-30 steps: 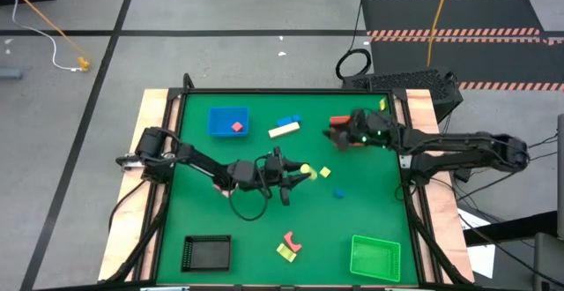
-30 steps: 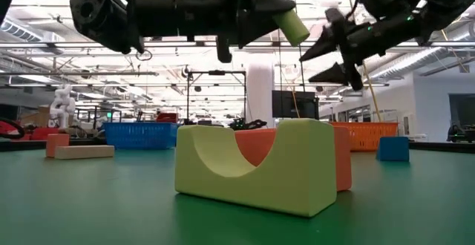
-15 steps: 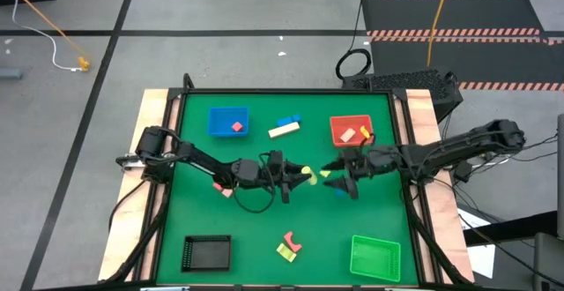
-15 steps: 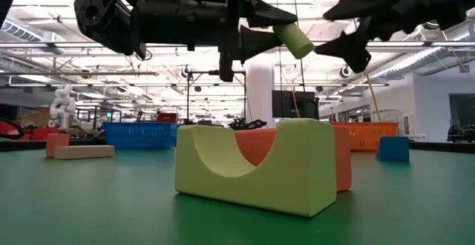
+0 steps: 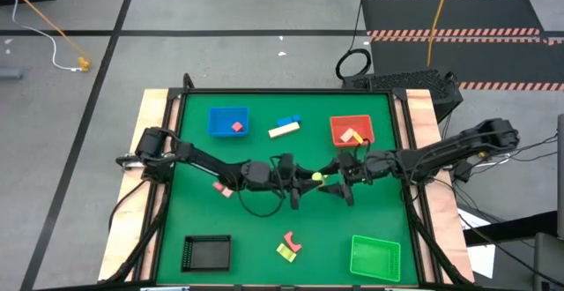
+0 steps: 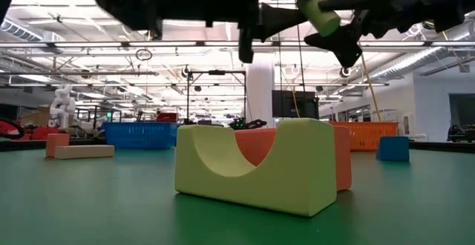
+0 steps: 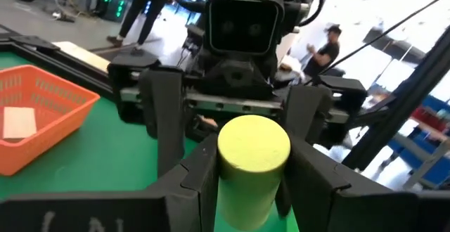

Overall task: Sort & place blocks by color
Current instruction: Put the top left green block in the green basket, then put the top left blue block in the black basket

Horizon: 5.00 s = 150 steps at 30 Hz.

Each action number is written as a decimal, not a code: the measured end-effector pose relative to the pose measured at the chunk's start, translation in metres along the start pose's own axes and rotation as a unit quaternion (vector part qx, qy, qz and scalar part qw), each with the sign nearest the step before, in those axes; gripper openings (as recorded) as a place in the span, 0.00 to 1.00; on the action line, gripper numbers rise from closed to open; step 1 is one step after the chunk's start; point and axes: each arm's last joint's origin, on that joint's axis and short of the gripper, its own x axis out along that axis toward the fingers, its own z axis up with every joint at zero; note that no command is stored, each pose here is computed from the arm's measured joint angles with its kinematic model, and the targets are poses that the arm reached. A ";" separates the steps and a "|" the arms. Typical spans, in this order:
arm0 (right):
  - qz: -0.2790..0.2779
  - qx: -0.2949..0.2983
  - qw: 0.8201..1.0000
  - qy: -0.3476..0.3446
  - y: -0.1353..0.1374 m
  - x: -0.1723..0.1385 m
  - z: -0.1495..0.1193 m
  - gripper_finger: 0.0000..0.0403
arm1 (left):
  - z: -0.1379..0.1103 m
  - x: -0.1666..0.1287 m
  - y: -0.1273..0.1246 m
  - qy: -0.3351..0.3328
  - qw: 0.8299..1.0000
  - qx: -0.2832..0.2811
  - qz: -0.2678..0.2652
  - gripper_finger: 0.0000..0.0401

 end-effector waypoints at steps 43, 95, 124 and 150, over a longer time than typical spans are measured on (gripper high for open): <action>0.016 0.368 0.905 0.211 0.042 -0.040 -0.033 0.26 | -0.013 0.005 0.037 0.172 0.977 0.010 0.127 0.57; 0.102 0.454 0.817 0.341 0.106 -0.054 -0.071 0.97 | 0.034 -0.044 0.214 0.252 0.831 0.013 0.496 0.53; 0.105 0.430 0.838 0.320 0.098 -0.048 -0.066 0.97 | 0.034 -0.029 0.198 0.275 0.866 0.114 0.402 0.53; 0.096 0.427 0.848 0.299 0.091 -0.042 -0.061 0.97 | 0.042 -0.040 0.224 0.343 0.868 0.146 0.327 0.53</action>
